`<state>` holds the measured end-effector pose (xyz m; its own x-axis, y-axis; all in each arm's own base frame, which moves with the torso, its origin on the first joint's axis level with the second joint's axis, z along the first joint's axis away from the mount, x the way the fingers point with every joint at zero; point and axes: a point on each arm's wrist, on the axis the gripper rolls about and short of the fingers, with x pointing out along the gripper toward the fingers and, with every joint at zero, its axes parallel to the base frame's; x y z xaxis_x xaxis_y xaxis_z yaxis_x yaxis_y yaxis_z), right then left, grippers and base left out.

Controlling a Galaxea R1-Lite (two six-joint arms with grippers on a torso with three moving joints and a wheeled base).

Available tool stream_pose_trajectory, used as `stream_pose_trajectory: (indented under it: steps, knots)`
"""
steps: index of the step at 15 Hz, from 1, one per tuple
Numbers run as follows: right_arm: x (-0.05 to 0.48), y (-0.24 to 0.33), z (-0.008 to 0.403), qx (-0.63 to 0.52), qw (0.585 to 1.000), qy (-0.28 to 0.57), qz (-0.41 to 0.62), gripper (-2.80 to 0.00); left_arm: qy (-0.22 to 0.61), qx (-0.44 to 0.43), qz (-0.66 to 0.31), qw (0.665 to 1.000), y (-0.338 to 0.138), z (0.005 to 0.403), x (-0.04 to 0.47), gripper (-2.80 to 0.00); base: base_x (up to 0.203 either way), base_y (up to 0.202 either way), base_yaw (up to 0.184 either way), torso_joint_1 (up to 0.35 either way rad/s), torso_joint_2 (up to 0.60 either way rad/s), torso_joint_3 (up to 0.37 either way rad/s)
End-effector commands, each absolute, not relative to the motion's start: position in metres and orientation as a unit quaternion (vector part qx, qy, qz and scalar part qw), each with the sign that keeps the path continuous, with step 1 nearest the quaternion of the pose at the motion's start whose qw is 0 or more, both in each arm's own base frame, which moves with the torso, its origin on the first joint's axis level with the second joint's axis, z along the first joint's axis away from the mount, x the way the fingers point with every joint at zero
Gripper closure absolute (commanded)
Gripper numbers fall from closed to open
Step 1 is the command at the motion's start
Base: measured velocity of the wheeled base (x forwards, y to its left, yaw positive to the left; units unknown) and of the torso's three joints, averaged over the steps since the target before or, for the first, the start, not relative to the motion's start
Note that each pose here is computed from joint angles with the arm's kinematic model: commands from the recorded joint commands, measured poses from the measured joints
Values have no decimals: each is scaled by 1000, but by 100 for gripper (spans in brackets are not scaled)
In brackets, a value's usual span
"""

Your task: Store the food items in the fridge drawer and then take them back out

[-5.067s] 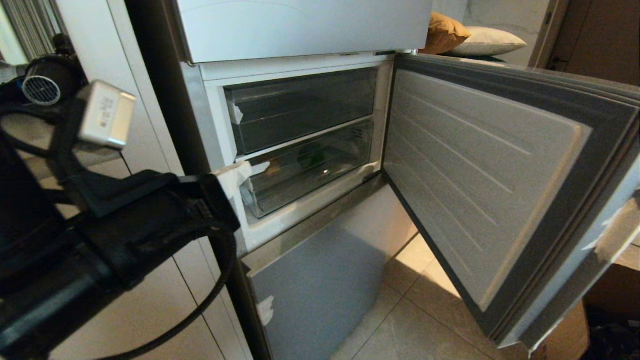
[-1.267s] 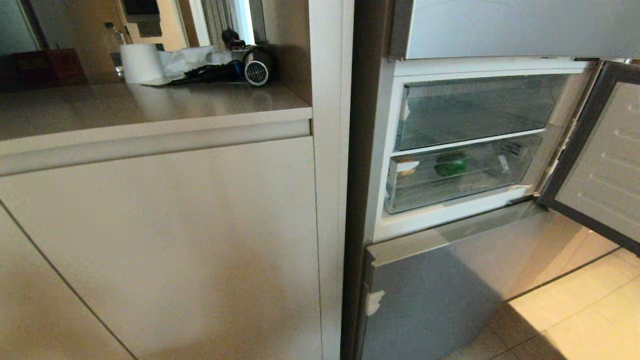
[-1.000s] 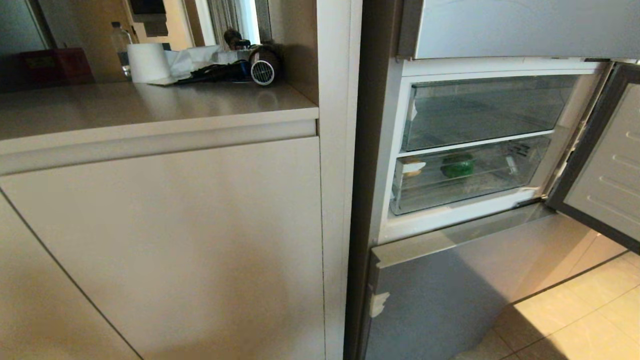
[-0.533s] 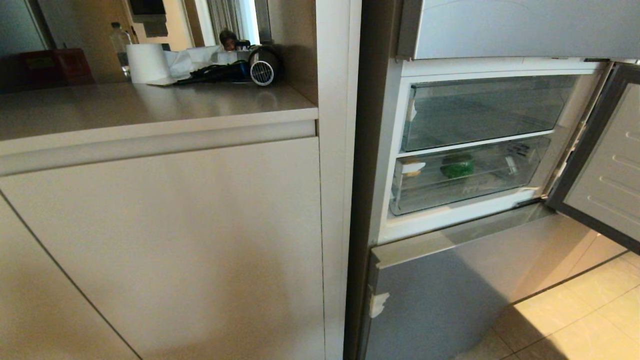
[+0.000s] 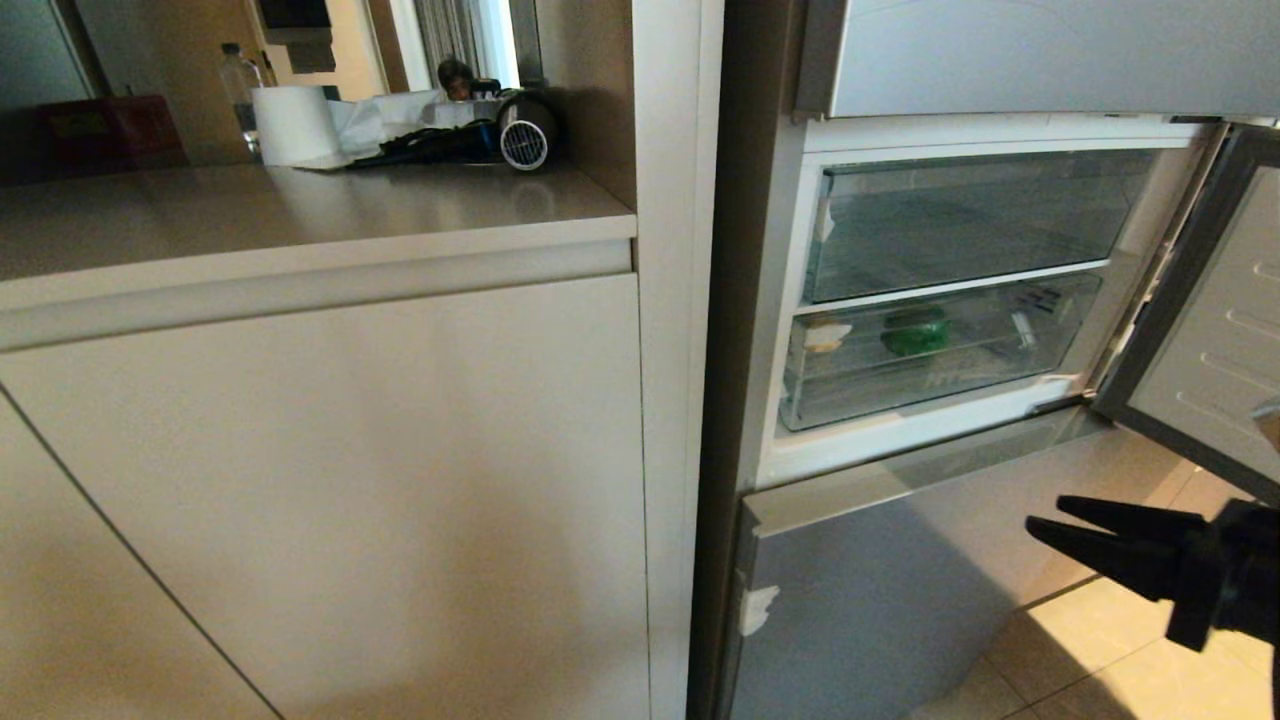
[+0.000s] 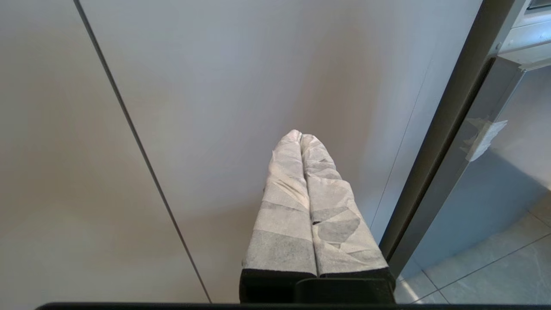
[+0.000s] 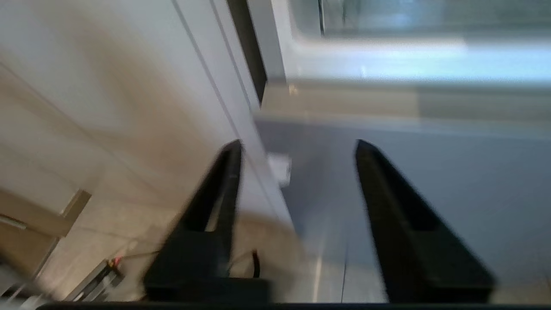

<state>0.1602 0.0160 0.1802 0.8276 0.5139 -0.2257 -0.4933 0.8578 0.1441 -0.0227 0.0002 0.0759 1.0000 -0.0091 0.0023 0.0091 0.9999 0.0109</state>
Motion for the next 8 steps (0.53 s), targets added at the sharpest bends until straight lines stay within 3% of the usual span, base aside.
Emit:
stream_pose_trajectory:
  steps: [1,4,8]
  knots:
    - [212,22,154,41,949,141,279,-280,-1,5,-5,1000,0,76,-23,0,0,0,0,0,0,0]
    - [242,40,140,2,944,101,314,-280,-1,5,-5,1000,0,76,-23,0,0,0,0,0,0,0]
    - [271,72,133,-31,956,59,287,-280,-1,5,-5,1000,0,76,-23,0,0,0,0,0,0,0]
